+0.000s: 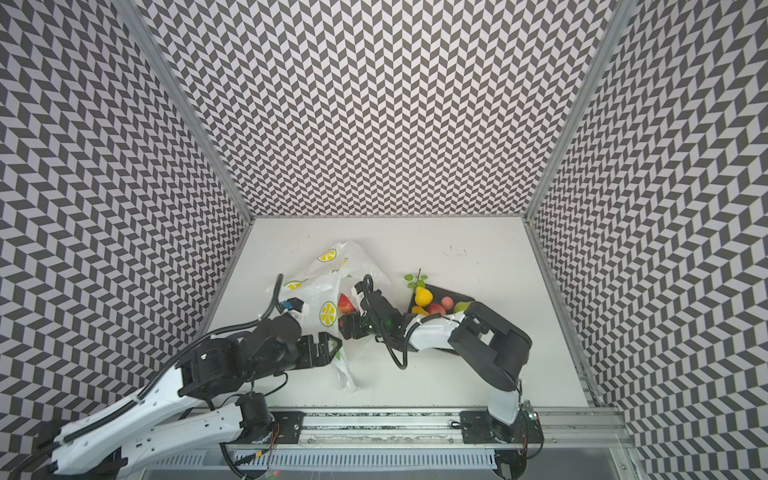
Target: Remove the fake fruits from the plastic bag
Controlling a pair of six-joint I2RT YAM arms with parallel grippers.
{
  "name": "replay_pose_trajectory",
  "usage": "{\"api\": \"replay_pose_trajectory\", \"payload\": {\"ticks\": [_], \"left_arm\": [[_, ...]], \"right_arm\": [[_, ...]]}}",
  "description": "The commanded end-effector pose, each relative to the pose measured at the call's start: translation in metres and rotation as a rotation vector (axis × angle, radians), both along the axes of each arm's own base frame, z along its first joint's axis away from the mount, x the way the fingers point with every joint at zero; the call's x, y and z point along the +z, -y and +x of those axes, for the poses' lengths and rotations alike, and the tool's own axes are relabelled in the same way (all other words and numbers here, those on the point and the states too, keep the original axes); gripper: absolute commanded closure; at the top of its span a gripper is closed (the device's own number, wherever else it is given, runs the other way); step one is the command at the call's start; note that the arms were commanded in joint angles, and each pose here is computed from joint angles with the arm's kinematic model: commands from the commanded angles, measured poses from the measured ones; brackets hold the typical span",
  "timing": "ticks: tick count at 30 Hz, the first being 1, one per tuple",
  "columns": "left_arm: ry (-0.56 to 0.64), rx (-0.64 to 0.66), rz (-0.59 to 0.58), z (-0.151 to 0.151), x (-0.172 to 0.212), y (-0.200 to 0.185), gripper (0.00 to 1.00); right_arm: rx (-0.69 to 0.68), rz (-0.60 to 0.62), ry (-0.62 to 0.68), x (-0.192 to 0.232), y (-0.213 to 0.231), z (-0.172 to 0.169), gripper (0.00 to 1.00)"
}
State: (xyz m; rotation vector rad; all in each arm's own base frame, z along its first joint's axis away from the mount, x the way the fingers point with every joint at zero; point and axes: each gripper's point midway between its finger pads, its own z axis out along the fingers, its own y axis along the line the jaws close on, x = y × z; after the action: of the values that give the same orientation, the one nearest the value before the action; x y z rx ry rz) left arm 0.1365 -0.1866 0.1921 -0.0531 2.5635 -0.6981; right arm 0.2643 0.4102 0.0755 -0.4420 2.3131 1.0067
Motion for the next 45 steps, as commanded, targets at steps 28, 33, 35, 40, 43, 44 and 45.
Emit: {"api": "replay_pose_trajectory", "payload": {"ticks": [28, 33, 35, 40, 43, 44, 45], "left_arm": [[0.013, 0.196, 0.181, 0.012, -0.064, -0.045, 1.00], [0.027, 0.186, 0.148, 0.012, -0.060, -0.042, 1.00], [0.026, 0.189, 0.147, 0.012, -0.059, -0.043, 1.00], [0.042, 0.202, 0.117, 0.012, -0.054, -0.045, 1.00], [0.048, 0.207, 0.103, 0.013, -0.052, -0.045, 1.00], [0.048, 0.206, 0.102, 0.012, -0.051, -0.045, 1.00], [0.048, 0.205, 0.102, 0.012, -0.051, -0.045, 1.00]], "right_arm": [[0.393, -0.217, 0.378, 0.017, -0.005, -0.008, 0.19], [0.501, -0.275, 0.512, 0.023, -0.007, -0.009, 0.19], [0.531, -0.291, 0.549, 0.023, -0.010, -0.007, 0.20], [0.601, -0.310, 0.570, 0.011, -0.018, -0.007, 0.21], [0.615, -0.308, 0.574, 0.006, -0.022, -0.007, 0.21], [0.626, -0.307, 0.570, 0.003, -0.023, -0.007, 0.21], [0.631, -0.308, 0.567, 0.002, -0.025, -0.007, 0.22]]}}
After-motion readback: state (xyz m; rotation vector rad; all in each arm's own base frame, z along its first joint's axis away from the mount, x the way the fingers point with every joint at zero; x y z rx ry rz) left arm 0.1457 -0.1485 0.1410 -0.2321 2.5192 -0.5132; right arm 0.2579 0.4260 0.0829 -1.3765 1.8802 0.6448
